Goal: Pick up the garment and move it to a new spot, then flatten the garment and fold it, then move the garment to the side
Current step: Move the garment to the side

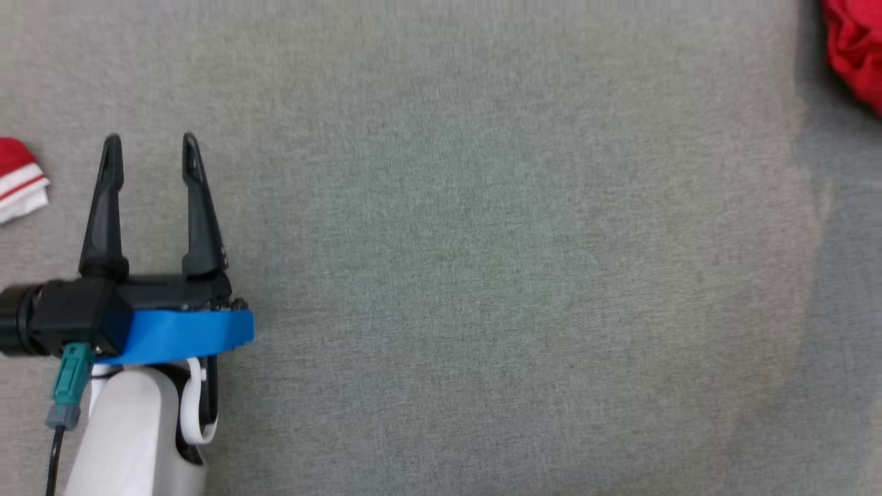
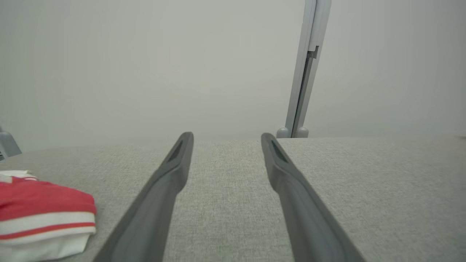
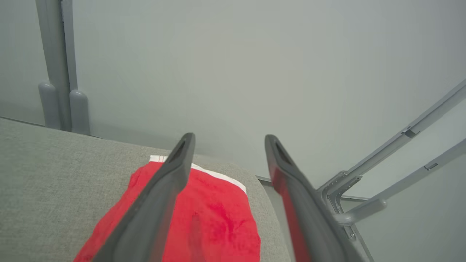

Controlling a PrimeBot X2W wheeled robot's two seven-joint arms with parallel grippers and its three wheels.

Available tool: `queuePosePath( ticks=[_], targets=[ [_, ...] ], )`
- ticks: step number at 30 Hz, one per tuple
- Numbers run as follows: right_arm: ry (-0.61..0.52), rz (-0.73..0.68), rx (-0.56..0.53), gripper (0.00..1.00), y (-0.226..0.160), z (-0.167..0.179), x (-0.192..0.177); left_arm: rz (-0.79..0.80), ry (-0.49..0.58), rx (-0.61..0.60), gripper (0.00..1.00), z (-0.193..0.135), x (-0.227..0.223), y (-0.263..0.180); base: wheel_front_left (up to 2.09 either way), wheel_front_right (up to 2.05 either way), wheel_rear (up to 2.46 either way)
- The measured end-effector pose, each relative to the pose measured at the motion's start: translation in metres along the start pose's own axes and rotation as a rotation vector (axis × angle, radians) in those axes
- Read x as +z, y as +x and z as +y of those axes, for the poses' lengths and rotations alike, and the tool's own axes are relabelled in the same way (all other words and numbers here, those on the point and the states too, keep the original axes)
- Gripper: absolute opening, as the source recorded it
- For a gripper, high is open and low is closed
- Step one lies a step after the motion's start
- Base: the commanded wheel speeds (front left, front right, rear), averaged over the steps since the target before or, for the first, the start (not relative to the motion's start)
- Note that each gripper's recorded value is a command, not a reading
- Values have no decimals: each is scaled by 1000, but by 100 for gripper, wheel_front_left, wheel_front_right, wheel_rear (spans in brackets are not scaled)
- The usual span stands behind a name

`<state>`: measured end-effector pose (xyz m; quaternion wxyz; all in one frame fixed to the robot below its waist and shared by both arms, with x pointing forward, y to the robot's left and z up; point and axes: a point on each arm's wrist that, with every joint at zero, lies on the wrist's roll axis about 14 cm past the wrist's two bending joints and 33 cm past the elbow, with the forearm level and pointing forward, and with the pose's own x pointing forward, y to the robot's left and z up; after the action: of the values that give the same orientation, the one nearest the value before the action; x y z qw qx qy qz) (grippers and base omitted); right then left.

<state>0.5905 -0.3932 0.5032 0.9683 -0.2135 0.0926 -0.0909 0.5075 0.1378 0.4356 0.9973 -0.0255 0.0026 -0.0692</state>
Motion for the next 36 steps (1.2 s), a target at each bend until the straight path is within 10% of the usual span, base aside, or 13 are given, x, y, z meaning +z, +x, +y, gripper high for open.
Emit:
queuePosePath(
  ticks=[17,36],
  targets=[
    [286,-269,259,100,-101,111,75,-45,-9,80,100,15,48,-67,0,0,0],
    [506,-256,288,100,-198,145,48,-29,-36,105,100,15,52,-113,0,0,0]
  ],
)
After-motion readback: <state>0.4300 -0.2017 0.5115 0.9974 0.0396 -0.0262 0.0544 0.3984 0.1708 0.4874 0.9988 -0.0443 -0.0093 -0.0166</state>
